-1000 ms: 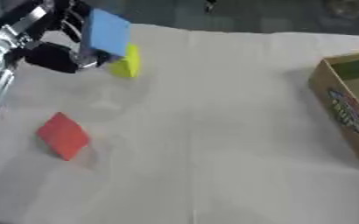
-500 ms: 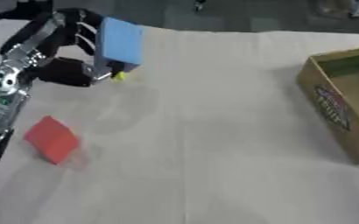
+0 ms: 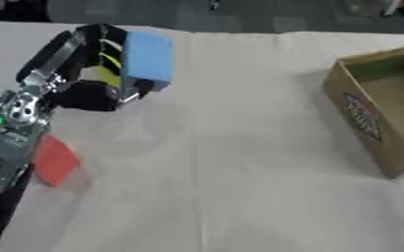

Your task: Pick up the objects with one hand, pass them to the other hand, and then place them into the box on the other side of the table.

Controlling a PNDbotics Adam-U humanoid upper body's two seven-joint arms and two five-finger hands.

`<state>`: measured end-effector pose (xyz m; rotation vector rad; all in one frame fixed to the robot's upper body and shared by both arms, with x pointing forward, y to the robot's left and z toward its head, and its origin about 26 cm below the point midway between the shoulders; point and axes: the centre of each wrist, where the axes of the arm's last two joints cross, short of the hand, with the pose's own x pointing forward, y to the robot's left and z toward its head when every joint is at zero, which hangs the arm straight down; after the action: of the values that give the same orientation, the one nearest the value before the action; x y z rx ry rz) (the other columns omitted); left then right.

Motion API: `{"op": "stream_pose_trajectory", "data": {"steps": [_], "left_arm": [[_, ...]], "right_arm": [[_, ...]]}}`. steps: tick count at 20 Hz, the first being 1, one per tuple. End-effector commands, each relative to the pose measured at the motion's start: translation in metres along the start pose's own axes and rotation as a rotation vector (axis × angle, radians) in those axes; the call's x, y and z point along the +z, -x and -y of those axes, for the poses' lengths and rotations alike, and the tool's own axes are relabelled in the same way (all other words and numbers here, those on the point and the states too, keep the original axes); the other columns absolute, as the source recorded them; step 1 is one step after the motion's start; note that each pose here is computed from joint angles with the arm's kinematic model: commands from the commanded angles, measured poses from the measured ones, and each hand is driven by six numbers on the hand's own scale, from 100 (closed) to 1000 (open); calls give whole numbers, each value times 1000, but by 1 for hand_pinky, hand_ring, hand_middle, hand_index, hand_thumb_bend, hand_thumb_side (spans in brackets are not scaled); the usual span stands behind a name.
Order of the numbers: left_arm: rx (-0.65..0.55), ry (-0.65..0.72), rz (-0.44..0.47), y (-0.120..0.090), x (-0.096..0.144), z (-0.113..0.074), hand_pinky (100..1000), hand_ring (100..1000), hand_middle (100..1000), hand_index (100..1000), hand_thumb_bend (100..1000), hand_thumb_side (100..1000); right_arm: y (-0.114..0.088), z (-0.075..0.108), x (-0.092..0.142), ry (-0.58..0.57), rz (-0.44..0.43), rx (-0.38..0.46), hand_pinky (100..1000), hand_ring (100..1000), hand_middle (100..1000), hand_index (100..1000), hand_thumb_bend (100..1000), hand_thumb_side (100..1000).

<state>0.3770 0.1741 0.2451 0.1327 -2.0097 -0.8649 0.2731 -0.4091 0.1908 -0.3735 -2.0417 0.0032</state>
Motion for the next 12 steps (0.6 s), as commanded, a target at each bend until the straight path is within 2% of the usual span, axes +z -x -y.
{"op": "stream_pose_trajectory", "data": {"steps": [1,12], "left_arm": [[-11,14,21,-4,-2,4,584,613,445,567,100,100],[74,23,76,-1,-6,25,579,607,440,566,100,100]], "right_arm": [[-12,5,-5,-11,40,27,1000,768,774,795,100,598],[-11,3,-5,-14,42,24,1000,768,774,795,100,597]]}}
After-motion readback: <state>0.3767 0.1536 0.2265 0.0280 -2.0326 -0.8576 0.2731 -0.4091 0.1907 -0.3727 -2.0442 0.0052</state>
